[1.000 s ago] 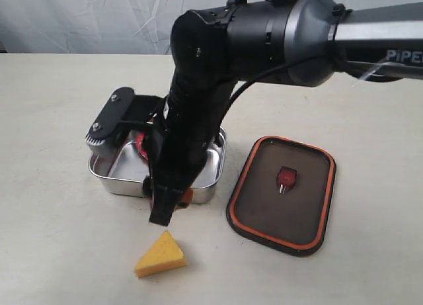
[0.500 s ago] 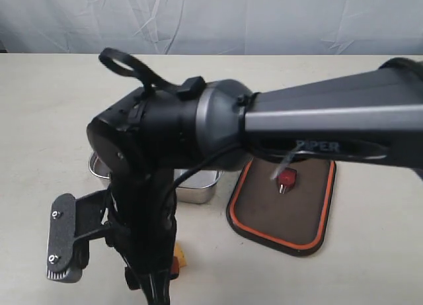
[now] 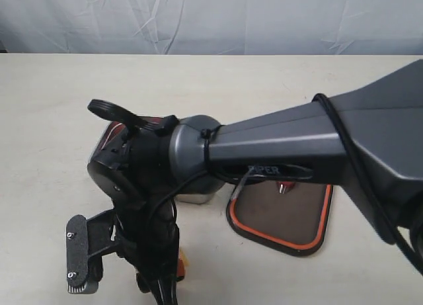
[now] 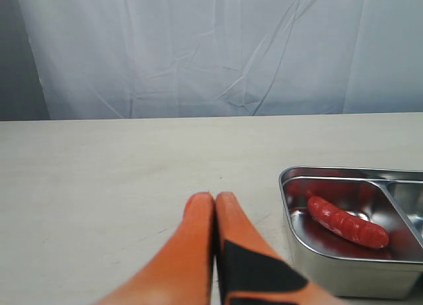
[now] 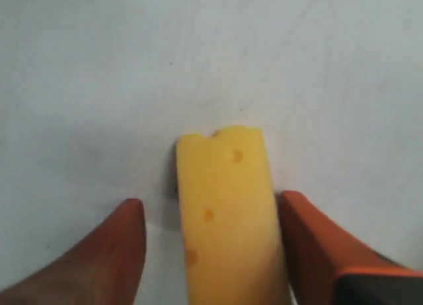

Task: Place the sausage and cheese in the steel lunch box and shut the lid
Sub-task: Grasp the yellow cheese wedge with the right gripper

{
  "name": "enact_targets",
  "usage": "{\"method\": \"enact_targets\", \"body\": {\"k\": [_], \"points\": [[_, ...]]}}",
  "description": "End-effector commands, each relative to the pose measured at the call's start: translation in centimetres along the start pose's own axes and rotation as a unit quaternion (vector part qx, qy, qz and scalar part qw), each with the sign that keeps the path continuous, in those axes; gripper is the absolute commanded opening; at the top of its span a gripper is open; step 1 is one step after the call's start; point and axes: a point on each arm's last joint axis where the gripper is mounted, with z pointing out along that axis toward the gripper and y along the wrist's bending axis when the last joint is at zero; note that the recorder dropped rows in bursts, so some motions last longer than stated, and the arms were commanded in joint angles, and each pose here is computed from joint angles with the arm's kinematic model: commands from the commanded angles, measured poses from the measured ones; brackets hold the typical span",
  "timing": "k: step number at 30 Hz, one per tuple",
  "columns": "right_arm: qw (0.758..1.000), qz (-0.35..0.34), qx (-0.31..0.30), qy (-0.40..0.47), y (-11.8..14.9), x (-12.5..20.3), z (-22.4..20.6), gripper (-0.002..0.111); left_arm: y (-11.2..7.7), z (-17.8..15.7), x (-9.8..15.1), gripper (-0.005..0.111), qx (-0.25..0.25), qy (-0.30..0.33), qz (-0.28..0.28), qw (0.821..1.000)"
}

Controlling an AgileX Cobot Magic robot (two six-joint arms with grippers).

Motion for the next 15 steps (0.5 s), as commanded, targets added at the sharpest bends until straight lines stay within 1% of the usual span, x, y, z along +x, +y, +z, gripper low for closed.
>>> {"method": "enact_targets", "body": {"k": [1, 6, 11, 15], "points": [[1.0, 0.002, 0.001, 0.003, 0.0, 0.0, -0.1, 0.037, -0.1, 0.0, 0.1, 0.0, 0.007, -0.002, -0.004, 1.0], [1.0, 0.008, -0.005, 0.007, 0.1, 0.1, -0.1, -0.001, -0.1, 0.0, 0.1, 0.0, 0.007, -0.002, -0.004, 1.0], [1.0, 0.016, -0.008, 0.018, 0.3, 0.4, -0.4, -0.001, -0.1, 0.0, 0.1, 0.0, 0.007, -0.002, -0.004, 1.0], [0.998, 0.046, 0.034, 0.03, 0.0, 0.9, -2.5, -0.001, -0.1, 0.0, 0.1, 0.0, 0.007, -0.002, -0.004, 1.0]]}}
